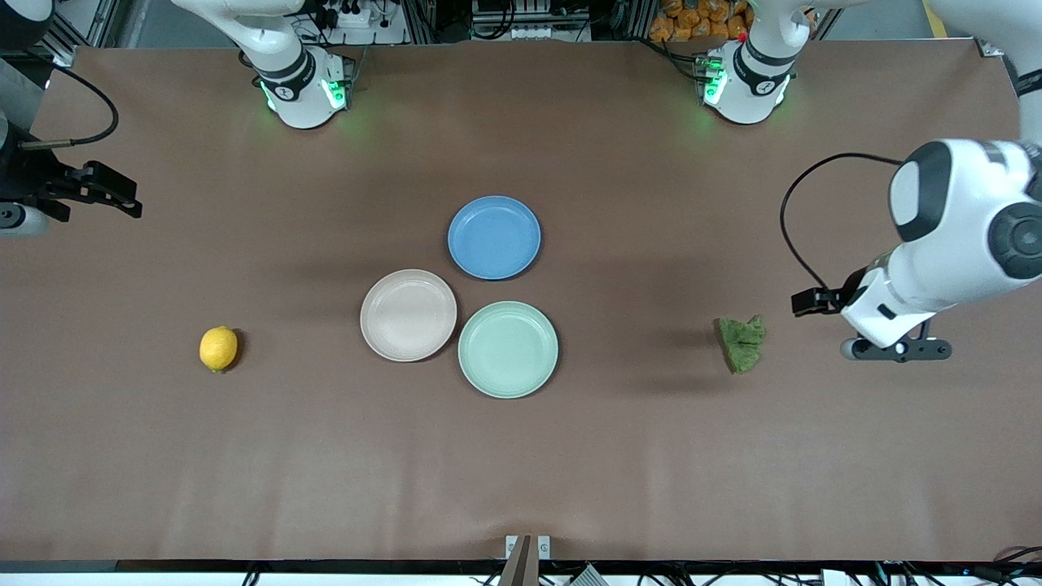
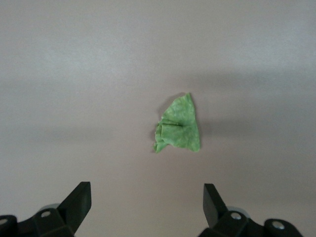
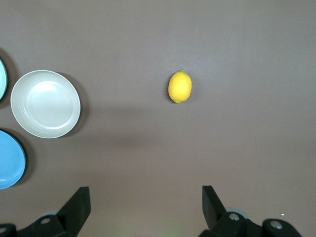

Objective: Place lemon and lettuce in plates
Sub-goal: 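Lower the left gripper onto the green lettuce leaf and close it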

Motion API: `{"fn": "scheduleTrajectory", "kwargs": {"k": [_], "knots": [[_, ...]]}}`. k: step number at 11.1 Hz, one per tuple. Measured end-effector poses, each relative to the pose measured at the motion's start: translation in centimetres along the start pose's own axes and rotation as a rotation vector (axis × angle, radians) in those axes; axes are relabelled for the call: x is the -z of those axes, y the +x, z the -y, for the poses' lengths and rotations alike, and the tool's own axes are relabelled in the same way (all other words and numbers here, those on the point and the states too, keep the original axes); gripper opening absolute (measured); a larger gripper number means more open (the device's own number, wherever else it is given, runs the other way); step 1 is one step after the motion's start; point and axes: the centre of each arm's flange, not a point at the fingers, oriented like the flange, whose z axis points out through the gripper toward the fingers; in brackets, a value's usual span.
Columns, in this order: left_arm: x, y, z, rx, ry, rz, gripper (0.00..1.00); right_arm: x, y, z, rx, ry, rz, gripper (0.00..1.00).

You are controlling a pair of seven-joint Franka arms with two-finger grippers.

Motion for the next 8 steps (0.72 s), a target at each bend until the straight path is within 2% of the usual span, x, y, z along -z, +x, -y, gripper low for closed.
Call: {"fn": "scheduleTrajectory", "kwargs": {"k": [8], "knots": [[-12.0, 2.0, -0.9, 0.049, -0.013, -0.045, 1.00, -0.3, -0.2, -0.3, -0.006, 0.002, 0.018, 1.00]]}}
